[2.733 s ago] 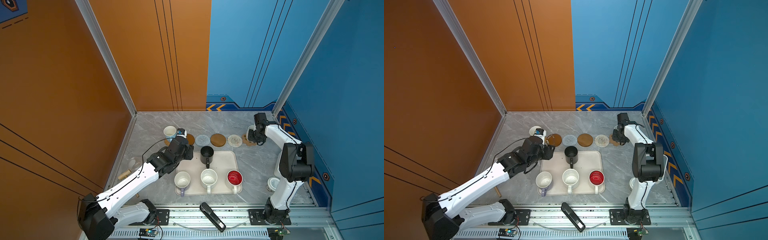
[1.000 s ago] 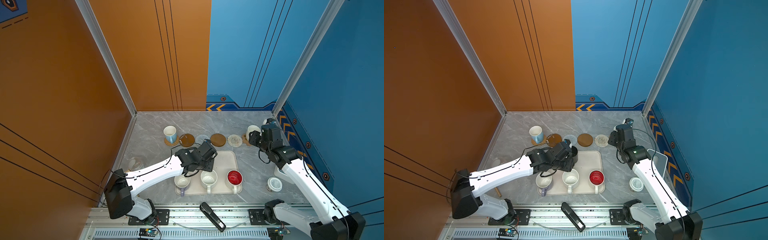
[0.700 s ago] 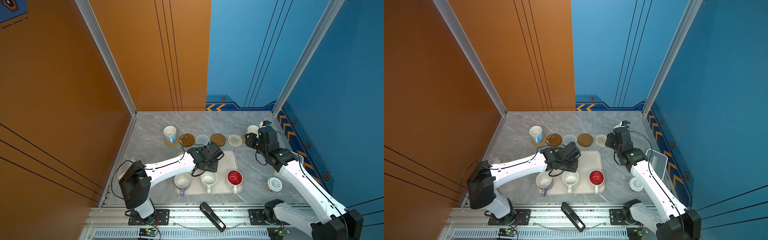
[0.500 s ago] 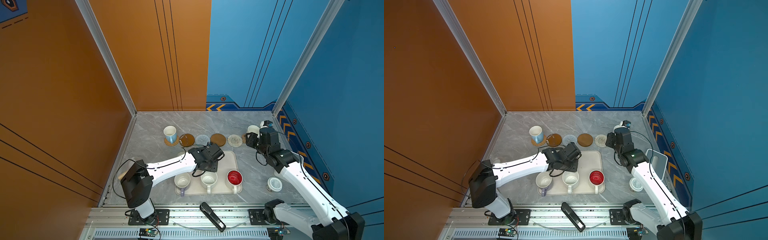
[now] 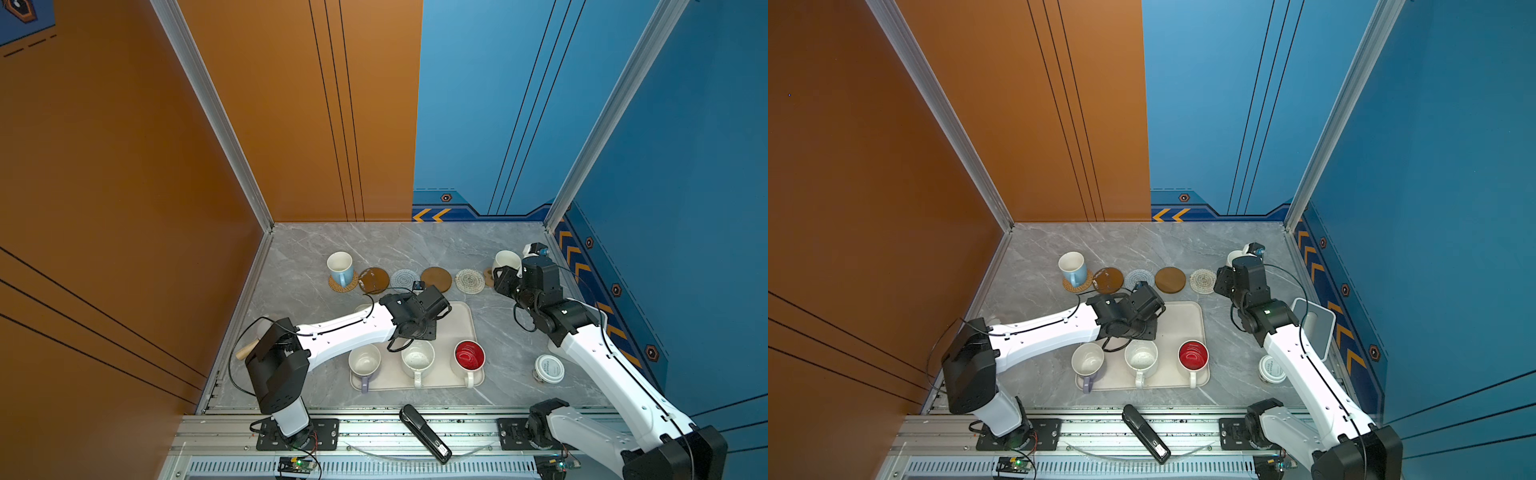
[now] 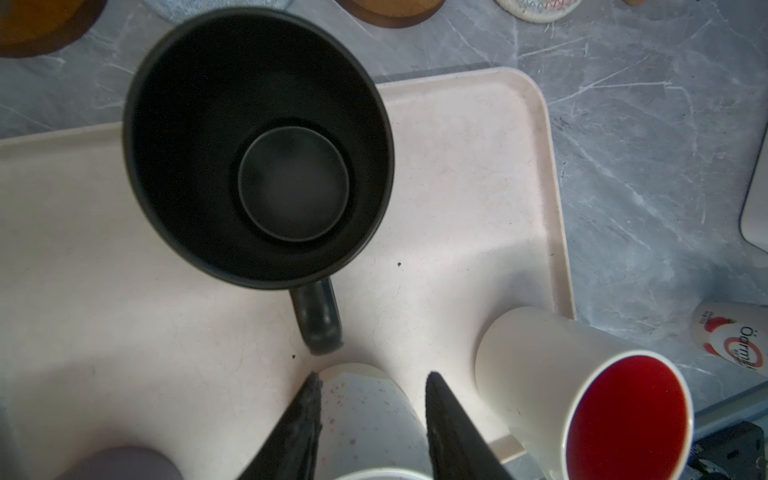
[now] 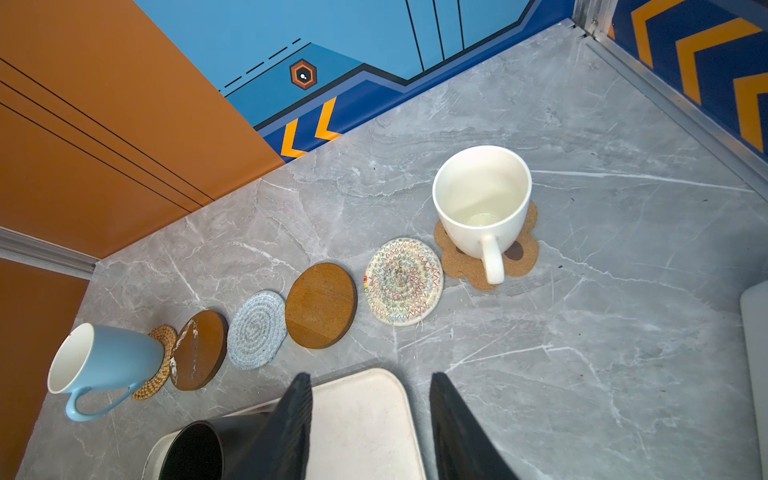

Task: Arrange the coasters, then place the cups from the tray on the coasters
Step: 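Lower left gripper onto the black mug rim and grasp it, then lift the black mug with left gripper and carry it to the wooden coaster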

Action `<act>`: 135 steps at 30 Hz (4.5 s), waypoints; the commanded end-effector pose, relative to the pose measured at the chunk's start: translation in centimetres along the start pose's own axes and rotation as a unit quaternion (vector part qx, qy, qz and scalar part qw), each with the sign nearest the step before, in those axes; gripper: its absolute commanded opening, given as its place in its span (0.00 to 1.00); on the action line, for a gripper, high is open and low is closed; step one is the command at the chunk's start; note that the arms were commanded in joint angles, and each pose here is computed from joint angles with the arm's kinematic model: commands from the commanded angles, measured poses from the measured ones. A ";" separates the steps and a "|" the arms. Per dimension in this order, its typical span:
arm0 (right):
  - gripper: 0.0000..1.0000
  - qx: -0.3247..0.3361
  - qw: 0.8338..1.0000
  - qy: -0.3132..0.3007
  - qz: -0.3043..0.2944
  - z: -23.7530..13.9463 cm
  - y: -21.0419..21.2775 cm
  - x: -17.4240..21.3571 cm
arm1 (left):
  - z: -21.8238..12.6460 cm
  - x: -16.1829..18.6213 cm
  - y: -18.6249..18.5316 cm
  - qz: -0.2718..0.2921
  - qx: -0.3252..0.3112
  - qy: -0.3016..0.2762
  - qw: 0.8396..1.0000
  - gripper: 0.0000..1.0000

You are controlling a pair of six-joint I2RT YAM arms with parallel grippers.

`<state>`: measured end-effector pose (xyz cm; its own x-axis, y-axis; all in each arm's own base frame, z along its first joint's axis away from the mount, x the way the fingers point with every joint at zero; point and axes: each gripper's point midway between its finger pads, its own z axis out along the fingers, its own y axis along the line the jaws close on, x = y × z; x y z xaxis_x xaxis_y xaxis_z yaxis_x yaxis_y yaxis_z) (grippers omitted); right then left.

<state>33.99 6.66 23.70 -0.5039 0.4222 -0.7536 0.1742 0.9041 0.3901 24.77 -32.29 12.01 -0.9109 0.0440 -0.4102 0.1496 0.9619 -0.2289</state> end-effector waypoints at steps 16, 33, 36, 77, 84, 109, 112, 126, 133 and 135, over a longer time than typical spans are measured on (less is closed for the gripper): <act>0.45 -0.003 1.000 0.009 0.008 0.7 -1.0 0.5 | 1.1 -1.5 2.5 -0.036 -0.051 -0.018 0.998 0.42; 0.45 -0.002 1.000 0.012 0.016 0.9 -1.7 0.7 | 2.8 -1.7 2.7 -0.040 -0.063 -0.004 0.997 0.41; 0.45 -0.001 1.000 0.012 0.018 1.0 -1.9 0.7 | 3.1 -1.8 2.8 -0.039 -0.066 -0.001 0.997 0.41; 0.44 0.000 0.999 0.011 0.034 1.0 -3.3 0.6 | 2.4 -4.3 3.7 -0.020 -0.088 -0.029 0.996 0.00; 0.44 -0.003 0.999 0.012 0.035 1.0 -3.2 0.7 | -0.1 -6.7 3.8 -0.015 -0.091 -0.069 0.993 0.00; 0.43 -0.008 0.999 0.020 0.039 1.7 -3.0 1.0 | -3.3 -14.1 10.6 -0.062 -0.105 -0.177 0.977 0.00; 0.42 -0.008 0.999 0.020 0.040 1.8 -3.0 1.0 | -2.8 -15.3 11.3 -0.064 -0.095 -0.189 0.975 0.00; 0.41 -0.012 0.999 0.028 0.041 2.4 -2.6 1.4 | 0.1 -18.0 14.0 -0.069 -0.084 -0.193 0.975 0.00; 0.41 -0.017 0.999 0.028 0.039 2.4 -2.2 1.3 | 1.6 -17.6 14.8 -0.068 -0.095 -0.180 0.977 0.00; 0.41 -0.016 0.999 0.027 0.039 2.4 -2.2 1.3 | 2.1 -17.4 15.1 -0.070 -0.100 -0.175 0.977 0.00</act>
<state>34.68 5.02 20.61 -0.5403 0.4763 -0.6937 0.1928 0.8725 0.4489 42.01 -18.96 12.67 -0.7720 -0.1413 -0.6197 -0.0854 0.9892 -0.1191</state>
